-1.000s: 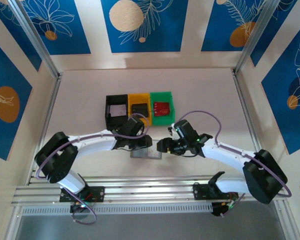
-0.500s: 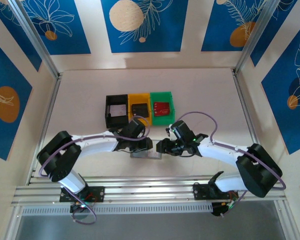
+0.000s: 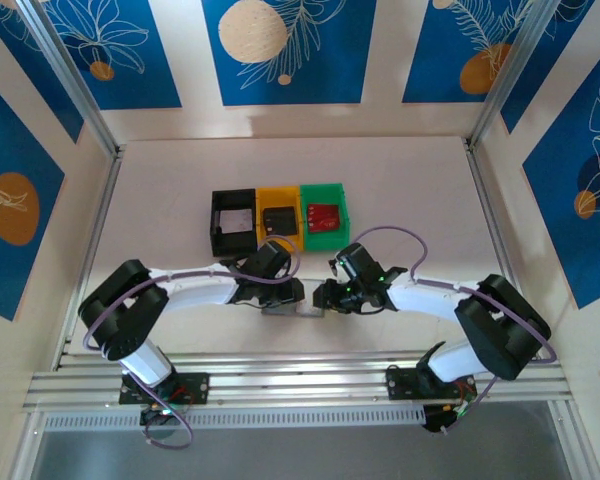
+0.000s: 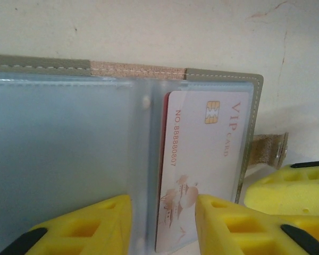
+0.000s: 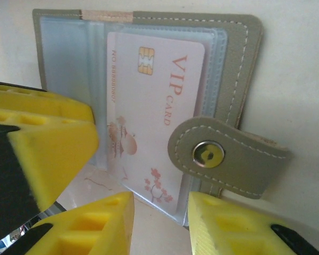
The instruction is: Take the credit cards out of the card holder
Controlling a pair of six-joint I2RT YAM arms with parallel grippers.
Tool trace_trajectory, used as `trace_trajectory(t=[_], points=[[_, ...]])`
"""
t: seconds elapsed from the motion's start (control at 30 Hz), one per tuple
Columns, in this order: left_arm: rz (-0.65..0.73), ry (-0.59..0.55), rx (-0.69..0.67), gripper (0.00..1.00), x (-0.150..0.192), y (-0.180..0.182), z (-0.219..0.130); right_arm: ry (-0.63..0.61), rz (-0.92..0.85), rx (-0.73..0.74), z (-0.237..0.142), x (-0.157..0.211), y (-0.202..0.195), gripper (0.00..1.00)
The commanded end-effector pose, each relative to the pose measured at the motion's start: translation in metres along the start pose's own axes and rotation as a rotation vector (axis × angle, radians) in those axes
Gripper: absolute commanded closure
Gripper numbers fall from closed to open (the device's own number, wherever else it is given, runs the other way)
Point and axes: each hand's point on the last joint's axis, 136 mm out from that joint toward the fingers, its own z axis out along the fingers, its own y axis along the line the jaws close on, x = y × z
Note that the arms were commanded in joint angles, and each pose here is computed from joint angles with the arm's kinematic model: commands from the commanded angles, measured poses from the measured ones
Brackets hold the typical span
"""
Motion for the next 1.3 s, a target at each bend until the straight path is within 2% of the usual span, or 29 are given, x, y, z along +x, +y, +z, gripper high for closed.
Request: trace_trajectory(t=[0.0,0.43,0.77,1.27], points=[[-0.009,0.019,-0.012,0.64,0.008,0.005,0.005,-0.015,-0.009,-0.010,0.001,-0.007,0.008,0.68],[-0.011,-0.002,-0.001,0.67,0.005,0.002,-0.002,-0.021,0.010,0.007,0.004,-0.008,-0.001,0.73],[-0.013,-0.062,0.024,0.68,-0.004,-0.007,-0.018,-0.050,0.008,0.004,-0.005,-0.017,0.001,0.77],[-0.016,-0.056,0.032,0.69,-0.008,-0.015,-0.007,-0.044,0.034,-0.014,-0.004,-0.023,0.000,0.79]])
